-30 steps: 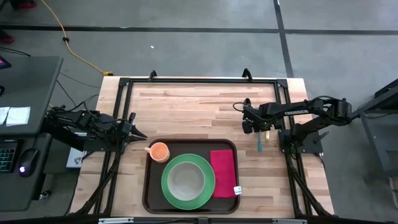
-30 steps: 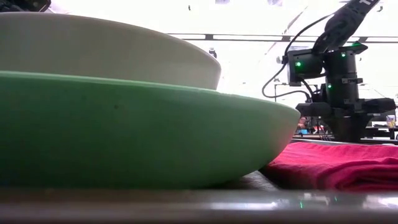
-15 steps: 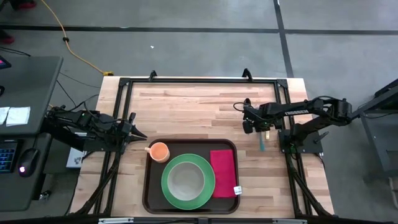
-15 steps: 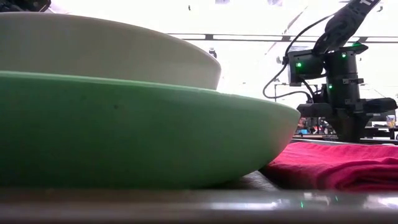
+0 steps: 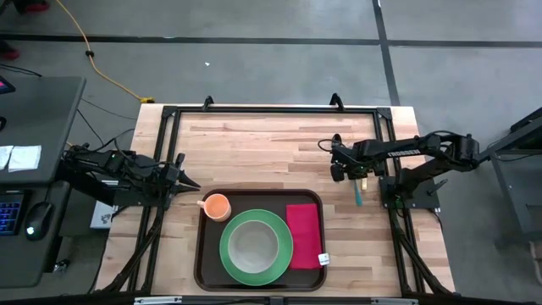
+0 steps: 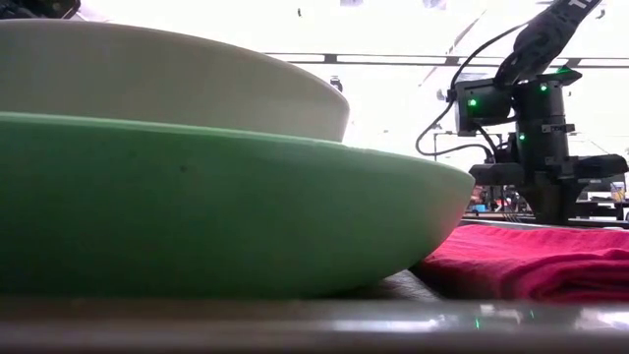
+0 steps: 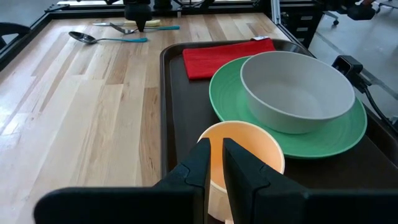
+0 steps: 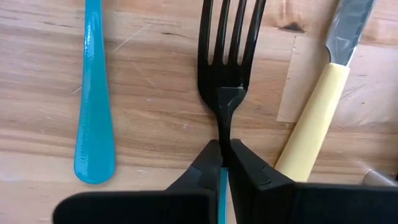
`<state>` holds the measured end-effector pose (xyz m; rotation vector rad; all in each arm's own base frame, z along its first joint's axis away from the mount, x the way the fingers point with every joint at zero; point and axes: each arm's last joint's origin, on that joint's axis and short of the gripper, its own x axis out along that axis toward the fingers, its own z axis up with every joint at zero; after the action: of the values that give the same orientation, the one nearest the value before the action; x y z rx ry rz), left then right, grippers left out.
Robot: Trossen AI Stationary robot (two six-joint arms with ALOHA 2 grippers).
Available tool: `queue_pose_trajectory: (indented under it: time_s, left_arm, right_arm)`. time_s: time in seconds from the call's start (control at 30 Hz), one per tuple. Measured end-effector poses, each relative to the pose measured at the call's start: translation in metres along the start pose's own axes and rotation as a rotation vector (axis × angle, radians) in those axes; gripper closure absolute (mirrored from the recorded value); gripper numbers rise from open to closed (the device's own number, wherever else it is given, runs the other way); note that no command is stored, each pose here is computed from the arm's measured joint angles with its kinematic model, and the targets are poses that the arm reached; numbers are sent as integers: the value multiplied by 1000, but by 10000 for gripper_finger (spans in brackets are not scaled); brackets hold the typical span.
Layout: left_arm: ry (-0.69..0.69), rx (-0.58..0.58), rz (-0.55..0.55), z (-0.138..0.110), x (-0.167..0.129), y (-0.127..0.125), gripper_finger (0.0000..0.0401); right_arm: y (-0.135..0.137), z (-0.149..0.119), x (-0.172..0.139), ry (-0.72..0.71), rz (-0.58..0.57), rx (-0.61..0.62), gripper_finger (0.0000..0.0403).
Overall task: Set up tray
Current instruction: Put the blue fork on top of the red napkin on the brown tray
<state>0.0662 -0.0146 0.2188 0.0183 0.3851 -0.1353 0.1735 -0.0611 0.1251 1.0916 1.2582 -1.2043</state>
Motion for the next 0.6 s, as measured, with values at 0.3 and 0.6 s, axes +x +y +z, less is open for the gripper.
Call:
queue_pose_trajectory:
  time_s: [0.3,0.6]
  left_arm:
    - [0,0,5,0,0,0,327]
    - [1,1,5,0,0,0,327]
  right_arm:
    - [8,2,-12,-5,0,1,399]
    - [11,3,-15,-8,18,9,401]
